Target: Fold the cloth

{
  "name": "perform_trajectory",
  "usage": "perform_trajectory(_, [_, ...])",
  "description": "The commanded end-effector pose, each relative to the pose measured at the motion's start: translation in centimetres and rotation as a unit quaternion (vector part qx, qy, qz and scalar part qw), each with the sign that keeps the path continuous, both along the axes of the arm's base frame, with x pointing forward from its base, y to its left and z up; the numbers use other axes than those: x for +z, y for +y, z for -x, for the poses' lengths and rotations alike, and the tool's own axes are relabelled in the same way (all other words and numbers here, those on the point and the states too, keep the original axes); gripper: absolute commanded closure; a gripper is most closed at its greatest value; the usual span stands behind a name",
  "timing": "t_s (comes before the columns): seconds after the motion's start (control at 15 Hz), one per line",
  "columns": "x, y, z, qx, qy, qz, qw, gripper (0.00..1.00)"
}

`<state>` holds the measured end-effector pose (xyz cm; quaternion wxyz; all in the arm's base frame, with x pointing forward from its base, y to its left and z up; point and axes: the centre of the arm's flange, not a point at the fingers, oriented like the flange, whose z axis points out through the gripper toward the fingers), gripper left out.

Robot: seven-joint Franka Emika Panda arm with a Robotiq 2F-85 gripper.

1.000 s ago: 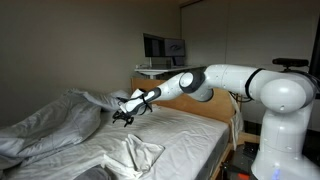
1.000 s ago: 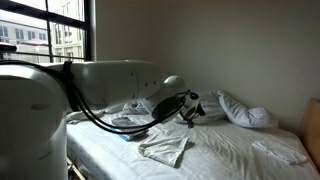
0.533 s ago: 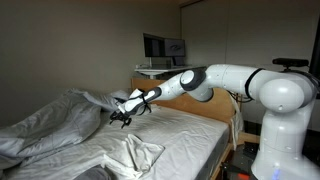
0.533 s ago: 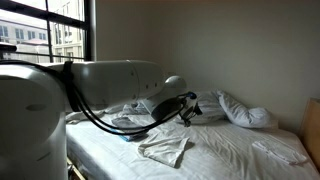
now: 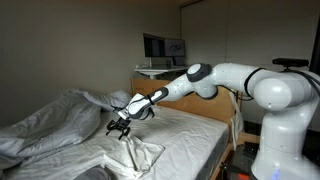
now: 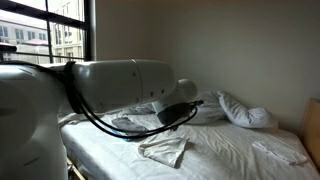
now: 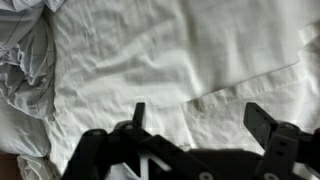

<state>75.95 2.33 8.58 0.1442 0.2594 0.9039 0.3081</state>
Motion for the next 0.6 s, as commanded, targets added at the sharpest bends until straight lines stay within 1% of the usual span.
perform_trajectory(0.0, [-1.7, 3.2, 3.9, 0.044, 0.000, 0.016, 0.9989, 0.00])
perform_trajectory(0.13, [-3.0, 5.4, 4.5, 0.069, 0.001, 0.036, 0.9970, 0.00])
perform_trajectory(0.27, [-3.7, 7.8, 5.0, 0.097, -0.016, 0.070, 0.9927, 0.00])
perform_trajectory(0.33, [-3.6, 9.2, 5.3, 0.112, -0.032, 0.093, 0.9888, 0.00])
perform_trajectory(0.4, [-3.7, 10.3, 5.6, 0.121, -0.043, 0.107, 0.9860, 0.00])
perform_trajectory(0.53, [-3.5, 12.8, 6.4, 0.143, -0.066, 0.143, 0.9770, 0.00])
